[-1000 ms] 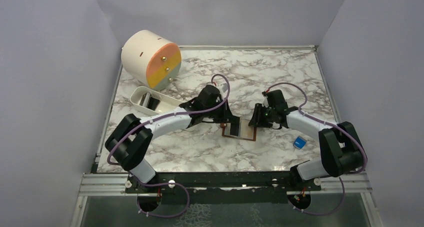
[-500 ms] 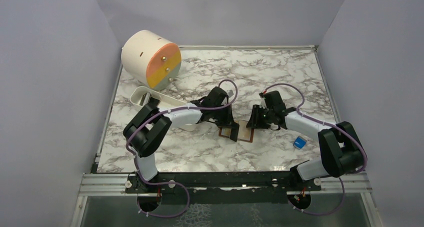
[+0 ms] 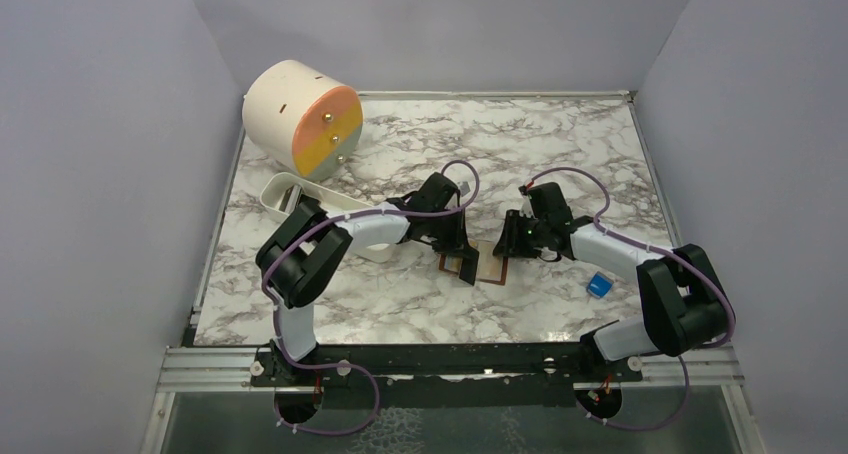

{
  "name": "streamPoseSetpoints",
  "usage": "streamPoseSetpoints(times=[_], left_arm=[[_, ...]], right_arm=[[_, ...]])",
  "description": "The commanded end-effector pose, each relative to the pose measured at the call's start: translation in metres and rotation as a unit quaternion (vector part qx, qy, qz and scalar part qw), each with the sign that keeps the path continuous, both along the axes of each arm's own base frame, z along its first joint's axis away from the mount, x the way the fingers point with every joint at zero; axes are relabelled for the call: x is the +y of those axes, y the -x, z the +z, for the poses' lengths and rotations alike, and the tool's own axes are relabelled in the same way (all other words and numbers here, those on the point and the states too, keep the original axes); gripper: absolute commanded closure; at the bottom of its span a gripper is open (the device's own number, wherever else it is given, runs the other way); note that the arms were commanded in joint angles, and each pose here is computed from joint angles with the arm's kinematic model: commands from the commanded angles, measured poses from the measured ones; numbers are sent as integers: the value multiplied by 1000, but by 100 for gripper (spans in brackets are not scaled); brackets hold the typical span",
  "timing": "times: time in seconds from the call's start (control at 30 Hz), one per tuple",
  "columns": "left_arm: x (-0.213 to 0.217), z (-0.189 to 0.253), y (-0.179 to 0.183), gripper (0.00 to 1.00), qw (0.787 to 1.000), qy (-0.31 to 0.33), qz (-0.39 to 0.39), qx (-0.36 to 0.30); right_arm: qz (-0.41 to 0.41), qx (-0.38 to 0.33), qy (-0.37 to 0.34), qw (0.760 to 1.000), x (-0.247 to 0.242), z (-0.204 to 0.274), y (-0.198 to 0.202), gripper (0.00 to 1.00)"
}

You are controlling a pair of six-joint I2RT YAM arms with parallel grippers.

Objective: Put the credit cards into the card holder
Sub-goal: Insert the credit card into the card holder.

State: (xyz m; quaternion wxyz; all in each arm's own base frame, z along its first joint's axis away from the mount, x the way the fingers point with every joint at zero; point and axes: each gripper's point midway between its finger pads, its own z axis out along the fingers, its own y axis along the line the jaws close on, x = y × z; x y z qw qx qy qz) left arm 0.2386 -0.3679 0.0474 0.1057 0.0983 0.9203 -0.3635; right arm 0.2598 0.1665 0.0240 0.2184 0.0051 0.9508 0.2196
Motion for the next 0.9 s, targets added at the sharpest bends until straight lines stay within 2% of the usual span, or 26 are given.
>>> streamPoseSetpoints(times=[0.0,0.33,0.87], left_arm=[[2,-7,-2,100,1000,-14,-5,3],[6,-17,-15,100,1000,-30,6,-7],[1,-22,-17,100,1000,0,-14,0]], right_arm=[[3,35,28,999,-11,-21,20,63],[4,44,28,999,-12,-29,24,63],[6,45,26,999,-11,-30,24,63]])
